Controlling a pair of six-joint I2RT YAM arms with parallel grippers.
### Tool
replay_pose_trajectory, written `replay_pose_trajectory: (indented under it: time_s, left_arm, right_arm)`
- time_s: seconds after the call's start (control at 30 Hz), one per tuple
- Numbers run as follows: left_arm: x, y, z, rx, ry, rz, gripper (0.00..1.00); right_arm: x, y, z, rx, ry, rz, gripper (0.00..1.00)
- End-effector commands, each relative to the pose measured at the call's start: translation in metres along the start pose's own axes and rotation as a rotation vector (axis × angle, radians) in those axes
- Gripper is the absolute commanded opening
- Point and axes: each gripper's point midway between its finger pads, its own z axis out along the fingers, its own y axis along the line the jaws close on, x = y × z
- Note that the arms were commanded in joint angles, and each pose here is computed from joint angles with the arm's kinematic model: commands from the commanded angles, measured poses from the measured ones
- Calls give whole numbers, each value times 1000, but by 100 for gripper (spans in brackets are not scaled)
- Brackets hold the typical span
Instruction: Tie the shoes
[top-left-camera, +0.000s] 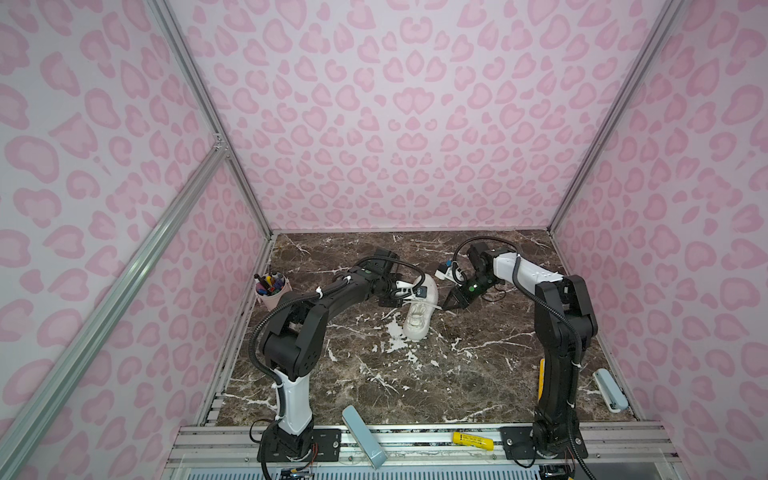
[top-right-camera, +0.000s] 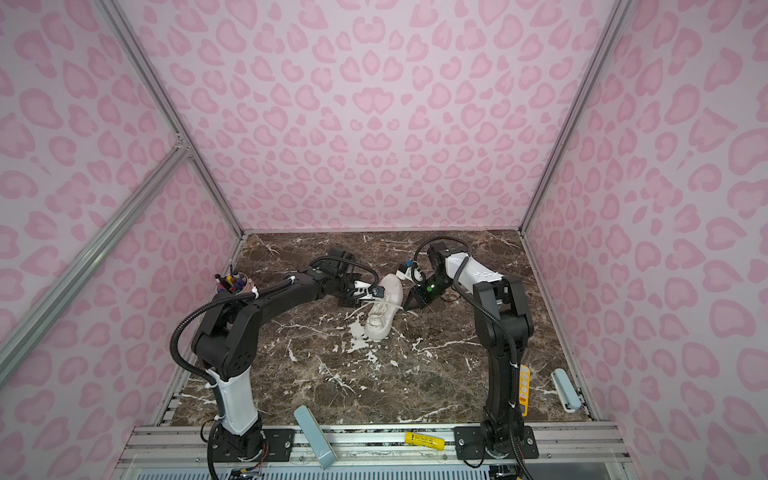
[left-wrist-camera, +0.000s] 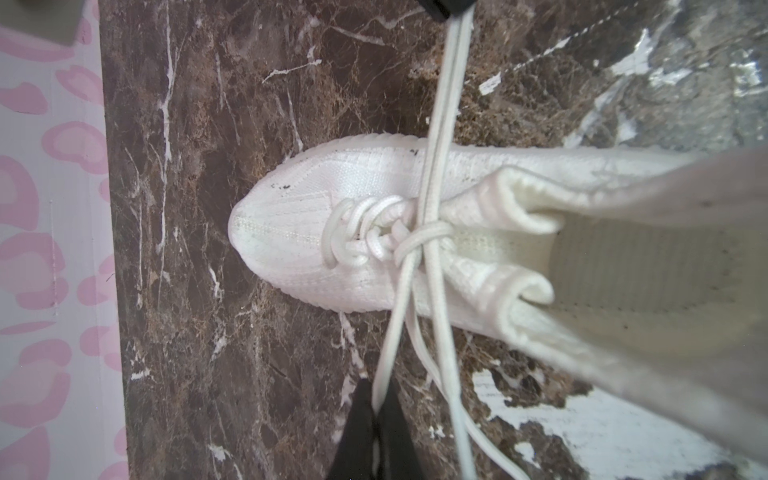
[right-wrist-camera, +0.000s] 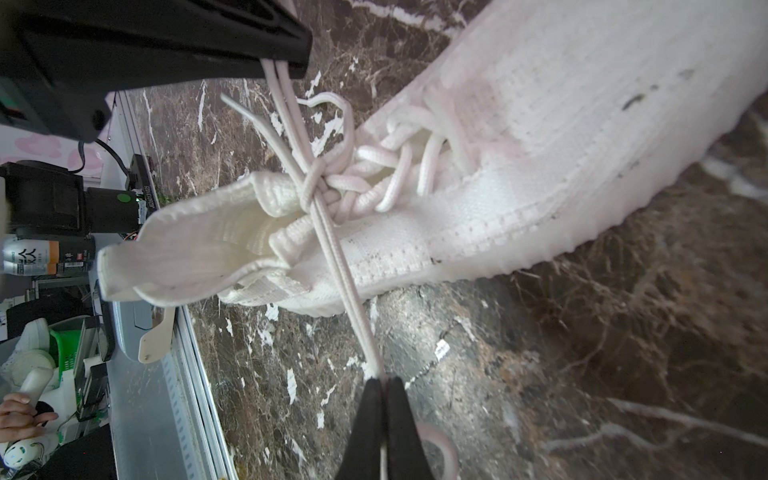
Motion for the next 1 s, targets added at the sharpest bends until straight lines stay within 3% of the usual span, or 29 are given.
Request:
replay_pose_trajectory:
  time_s: [0.0, 0.57, 0.97]
  left_arm:
    - [20, 8, -1, -38, 84, -27, 3]
    - [30, -3, 2, -16, 103, -49, 3]
    - [31, 10, -5, -49, 97, -54, 3]
  right_arm:
    - [32, -13, 1, 67, 128, 72, 0]
    - [36, -19, -2, 90, 138, 84, 0]
    - [39, -21, -1, 99, 151, 89, 0]
